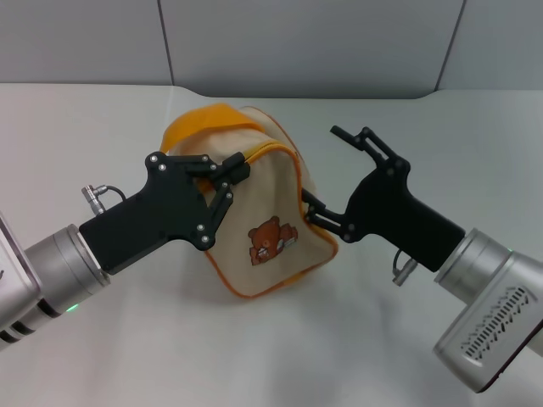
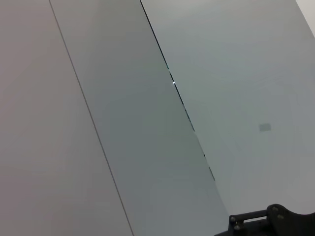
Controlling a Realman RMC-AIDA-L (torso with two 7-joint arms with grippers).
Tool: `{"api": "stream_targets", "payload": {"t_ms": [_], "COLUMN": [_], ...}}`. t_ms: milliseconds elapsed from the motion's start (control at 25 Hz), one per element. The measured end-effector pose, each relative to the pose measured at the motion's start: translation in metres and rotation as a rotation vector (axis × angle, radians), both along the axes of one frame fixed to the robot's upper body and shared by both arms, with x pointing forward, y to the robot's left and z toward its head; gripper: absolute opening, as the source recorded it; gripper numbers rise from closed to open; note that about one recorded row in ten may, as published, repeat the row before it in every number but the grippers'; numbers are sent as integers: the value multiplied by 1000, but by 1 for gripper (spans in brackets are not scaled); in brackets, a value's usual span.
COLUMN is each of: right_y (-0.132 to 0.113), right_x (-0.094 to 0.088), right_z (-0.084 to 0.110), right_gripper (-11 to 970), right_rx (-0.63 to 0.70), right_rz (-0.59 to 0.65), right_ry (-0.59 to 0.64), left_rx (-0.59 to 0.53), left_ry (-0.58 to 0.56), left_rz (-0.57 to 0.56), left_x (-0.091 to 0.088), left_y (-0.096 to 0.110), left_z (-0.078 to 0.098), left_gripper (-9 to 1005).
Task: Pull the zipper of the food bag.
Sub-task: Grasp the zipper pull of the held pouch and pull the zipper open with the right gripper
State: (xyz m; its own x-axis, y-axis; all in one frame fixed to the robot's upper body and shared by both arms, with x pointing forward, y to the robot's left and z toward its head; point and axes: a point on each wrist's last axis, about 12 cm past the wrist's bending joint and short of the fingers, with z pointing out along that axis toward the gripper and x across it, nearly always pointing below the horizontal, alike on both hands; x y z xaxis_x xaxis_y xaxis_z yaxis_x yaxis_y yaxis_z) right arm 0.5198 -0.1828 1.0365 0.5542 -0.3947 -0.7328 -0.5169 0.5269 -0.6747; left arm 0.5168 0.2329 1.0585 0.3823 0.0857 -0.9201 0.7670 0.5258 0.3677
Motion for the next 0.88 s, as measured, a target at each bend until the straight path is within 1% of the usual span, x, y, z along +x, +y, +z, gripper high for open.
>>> {"api": "stream_targets", "payload": {"t_ms": [280,480,600,800,880], "right_y": [8,10,14,21,22], "right_x": [1,3,3,5,6], "right_z": [2,4,5,5,5], "right_gripper": [800,790,784,589,538], "right_rx": [17,48,51,45,41], "right_rz": [14,-10,-3,10,13], "right_ry": [8,15,22,38,40], "left_rx": [1,0,-1,-1,-1], "left_ry": [1,1,0,-2,-3], "left_rz": [2,1,0,-2,-3], "left_x": [0,0,0,1,1], "left_y": [0,0,0,-1,-1], "left_z": [0,0,0,1,1], "left_gripper": [33,33,33,33,33]}}
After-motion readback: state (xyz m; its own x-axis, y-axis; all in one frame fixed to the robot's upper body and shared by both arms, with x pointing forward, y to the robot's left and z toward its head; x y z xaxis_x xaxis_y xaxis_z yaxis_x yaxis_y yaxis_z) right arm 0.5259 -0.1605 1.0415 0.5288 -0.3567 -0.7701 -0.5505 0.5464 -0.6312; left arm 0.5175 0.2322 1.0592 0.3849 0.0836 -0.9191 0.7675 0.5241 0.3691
